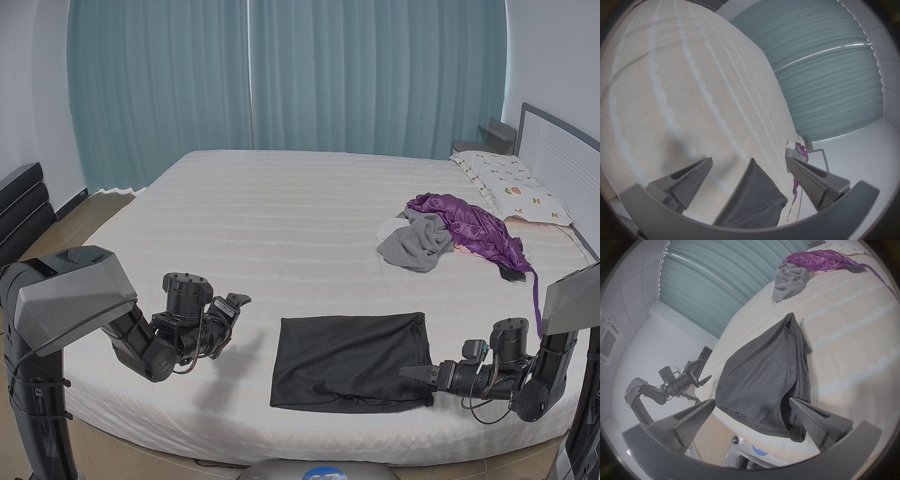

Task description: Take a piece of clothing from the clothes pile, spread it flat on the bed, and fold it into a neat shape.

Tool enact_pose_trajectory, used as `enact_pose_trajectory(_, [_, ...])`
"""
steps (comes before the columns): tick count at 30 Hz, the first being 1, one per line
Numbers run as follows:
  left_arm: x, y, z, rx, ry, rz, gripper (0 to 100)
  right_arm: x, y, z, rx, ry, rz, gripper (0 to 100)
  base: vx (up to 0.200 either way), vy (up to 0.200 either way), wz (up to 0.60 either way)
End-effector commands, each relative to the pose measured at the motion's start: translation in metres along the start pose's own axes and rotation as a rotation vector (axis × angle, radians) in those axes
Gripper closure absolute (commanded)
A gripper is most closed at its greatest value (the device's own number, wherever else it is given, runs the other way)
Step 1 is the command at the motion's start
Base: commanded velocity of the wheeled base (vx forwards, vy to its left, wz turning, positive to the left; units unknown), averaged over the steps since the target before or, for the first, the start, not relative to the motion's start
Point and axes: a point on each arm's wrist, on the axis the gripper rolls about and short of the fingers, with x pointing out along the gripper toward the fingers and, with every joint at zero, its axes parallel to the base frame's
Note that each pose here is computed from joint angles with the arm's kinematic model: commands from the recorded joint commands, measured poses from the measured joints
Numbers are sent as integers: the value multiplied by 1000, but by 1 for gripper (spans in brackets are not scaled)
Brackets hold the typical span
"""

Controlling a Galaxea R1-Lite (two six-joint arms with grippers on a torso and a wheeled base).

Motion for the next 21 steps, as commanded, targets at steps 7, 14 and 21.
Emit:
enact_pose_trajectory(7, [1,3,-1,1,3,8,0,4,-5,-5,12,24,-17,0,0,0,0])
enact_pose_trajectory(14, [1,3,0,1,1,9,0,-2,-9,-6,-36,22,-39,100,0,0,0])
enact_pose_trajectory(21, [1,3,0,4,2,10,0,-12,-16,-9,-76,25,-75,100,0,0,0])
